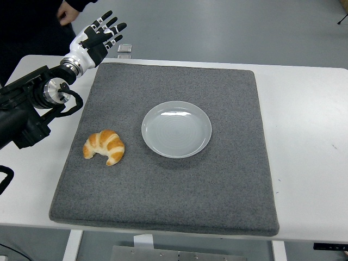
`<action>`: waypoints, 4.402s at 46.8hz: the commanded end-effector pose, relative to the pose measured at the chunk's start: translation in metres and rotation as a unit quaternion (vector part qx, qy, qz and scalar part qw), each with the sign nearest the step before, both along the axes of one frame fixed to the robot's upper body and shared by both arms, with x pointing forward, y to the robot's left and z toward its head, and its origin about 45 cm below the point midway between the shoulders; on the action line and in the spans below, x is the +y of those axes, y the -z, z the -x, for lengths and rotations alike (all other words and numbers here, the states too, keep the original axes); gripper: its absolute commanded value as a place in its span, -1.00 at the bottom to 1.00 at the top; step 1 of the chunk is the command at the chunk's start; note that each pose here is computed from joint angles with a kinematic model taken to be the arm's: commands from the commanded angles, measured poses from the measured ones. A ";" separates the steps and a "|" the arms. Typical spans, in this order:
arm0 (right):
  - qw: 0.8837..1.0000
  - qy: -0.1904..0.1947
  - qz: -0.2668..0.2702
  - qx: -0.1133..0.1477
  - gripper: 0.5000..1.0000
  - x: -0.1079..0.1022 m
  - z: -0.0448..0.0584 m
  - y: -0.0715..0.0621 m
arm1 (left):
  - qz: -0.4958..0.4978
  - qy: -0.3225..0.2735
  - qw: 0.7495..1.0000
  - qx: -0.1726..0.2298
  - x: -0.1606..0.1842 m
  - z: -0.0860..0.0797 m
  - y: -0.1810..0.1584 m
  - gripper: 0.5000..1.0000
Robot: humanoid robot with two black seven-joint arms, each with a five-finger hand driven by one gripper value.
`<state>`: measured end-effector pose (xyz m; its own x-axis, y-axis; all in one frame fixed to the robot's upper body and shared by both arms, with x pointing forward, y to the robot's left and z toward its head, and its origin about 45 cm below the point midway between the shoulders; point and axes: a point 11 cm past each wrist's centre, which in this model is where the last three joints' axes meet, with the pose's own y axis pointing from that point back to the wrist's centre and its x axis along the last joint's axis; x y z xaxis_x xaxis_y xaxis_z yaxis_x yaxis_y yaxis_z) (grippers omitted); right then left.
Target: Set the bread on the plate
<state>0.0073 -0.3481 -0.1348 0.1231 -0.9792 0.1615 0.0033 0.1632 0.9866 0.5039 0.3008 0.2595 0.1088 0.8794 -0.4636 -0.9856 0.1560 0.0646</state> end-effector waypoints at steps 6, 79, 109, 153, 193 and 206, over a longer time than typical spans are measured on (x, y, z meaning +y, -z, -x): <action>1.000 0.000 0.000 0.000 0.72 0.000 -0.001 0.000 | 0.002 0.009 1.000 -0.001 -0.005 0.002 0.000 1.00; 1.000 0.000 0.000 0.000 0.73 0.000 0.000 0.000 | -0.575 0.363 0.729 -0.084 0.006 0.102 -0.064 1.00; 1.000 0.000 0.000 0.000 0.72 0.000 0.000 0.000 | -0.677 0.472 0.557 -0.088 -0.002 0.146 -0.017 1.00; 1.000 0.000 0.000 0.000 0.72 0.000 0.000 0.000 | -0.701 0.459 0.533 -0.120 -0.012 0.155 0.026 0.99; 1.000 0.000 0.000 0.000 0.72 0.000 0.000 0.000 | -0.714 0.458 0.510 -0.142 -0.015 0.153 0.027 -1.00; 1.000 0.000 0.001 0.000 0.72 0.000 -0.001 0.000 | -0.722 0.453 0.504 -0.141 -0.011 0.149 0.025 -1.00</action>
